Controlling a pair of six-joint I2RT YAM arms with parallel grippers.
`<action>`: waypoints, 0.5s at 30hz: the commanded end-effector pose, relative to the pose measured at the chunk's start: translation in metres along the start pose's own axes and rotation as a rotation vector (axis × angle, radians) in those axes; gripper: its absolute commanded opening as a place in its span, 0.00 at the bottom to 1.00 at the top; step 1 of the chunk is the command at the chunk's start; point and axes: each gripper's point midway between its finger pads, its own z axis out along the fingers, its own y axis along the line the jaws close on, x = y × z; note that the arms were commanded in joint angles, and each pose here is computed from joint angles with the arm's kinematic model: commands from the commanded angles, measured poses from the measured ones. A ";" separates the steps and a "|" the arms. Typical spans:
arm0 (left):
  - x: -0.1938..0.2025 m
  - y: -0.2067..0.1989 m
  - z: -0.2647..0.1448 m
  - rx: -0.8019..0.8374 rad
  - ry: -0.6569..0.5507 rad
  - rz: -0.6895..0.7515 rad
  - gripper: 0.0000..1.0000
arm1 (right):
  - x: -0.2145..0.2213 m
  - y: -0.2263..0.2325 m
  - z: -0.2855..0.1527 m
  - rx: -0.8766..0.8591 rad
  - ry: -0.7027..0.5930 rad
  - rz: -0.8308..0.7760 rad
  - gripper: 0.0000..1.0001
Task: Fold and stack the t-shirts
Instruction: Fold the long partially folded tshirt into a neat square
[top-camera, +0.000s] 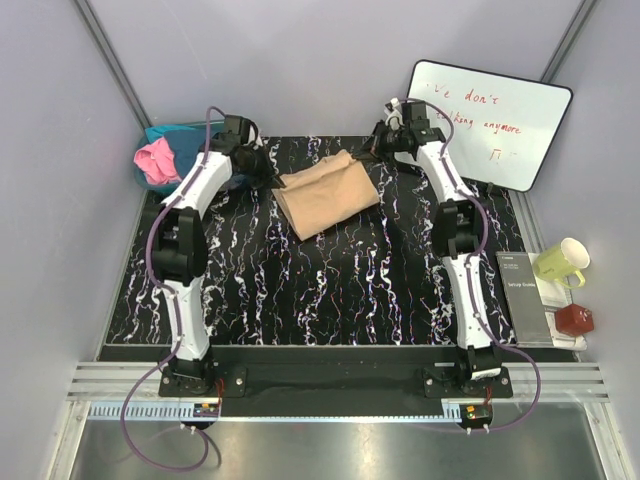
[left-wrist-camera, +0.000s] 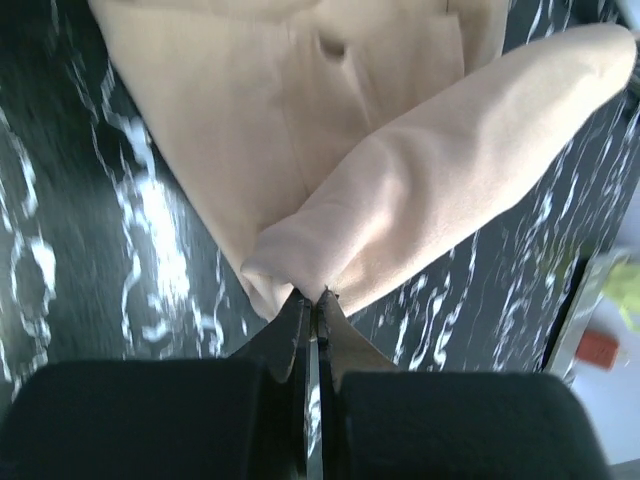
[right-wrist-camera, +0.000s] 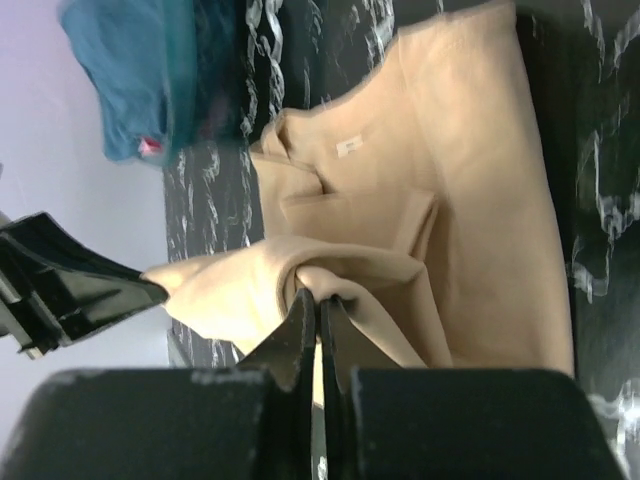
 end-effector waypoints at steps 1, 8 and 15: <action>-0.053 -0.017 0.001 0.094 -0.105 -0.003 0.00 | -0.034 0.024 0.010 -0.094 -0.100 -0.032 0.12; -0.083 0.004 0.023 0.109 -0.115 -0.112 0.39 | -0.028 0.003 0.023 -0.085 -0.099 -0.032 1.00; -0.077 -0.004 -0.011 0.122 -0.134 -0.077 0.99 | -0.005 0.053 -0.064 0.030 -0.153 -0.167 1.00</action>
